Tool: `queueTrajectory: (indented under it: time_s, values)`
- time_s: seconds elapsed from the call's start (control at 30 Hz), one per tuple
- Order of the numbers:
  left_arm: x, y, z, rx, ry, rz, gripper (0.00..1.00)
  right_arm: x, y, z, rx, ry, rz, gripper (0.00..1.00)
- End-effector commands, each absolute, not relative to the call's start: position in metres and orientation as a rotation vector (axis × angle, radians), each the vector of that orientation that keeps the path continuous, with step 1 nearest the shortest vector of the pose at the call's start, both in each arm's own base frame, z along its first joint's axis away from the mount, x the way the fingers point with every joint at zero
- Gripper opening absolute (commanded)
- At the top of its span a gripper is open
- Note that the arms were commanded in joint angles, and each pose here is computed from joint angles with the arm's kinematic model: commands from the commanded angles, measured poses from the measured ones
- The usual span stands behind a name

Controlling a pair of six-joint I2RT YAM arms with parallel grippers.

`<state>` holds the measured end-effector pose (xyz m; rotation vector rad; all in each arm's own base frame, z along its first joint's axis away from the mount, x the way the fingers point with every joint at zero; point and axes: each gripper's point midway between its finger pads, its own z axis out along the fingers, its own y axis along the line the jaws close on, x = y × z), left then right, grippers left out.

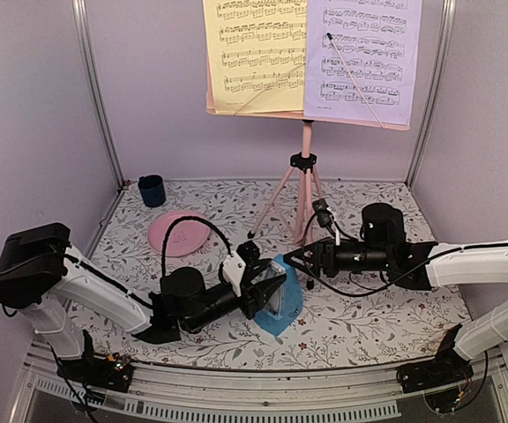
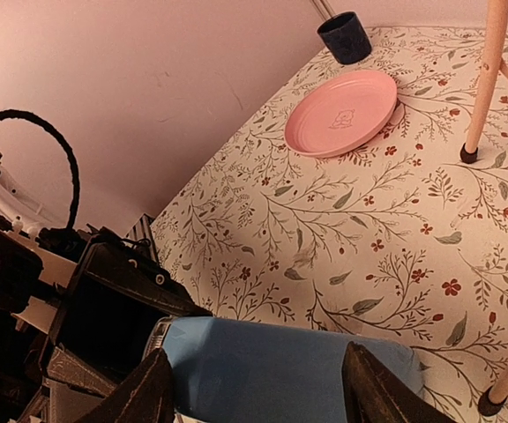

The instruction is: Set up the instrument practice props

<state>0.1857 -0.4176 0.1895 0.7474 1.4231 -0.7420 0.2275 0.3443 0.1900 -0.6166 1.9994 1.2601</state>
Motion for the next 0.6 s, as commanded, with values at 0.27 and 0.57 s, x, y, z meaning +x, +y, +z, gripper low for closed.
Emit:
queueTrajectory:
  time_s: [0.27,0.57]
  values:
    - [0.167,-0.429,0.174,0.861,1.439,-0.757,0.19,0.206,0.339,0.124,-0.626,2.290,1.237,0.64]
    - [0.167,-0.430,0.173,0.870,1.433,-0.757,0.16,0.210,0.349,0.149,-0.614,2.245,1.308,0.67]
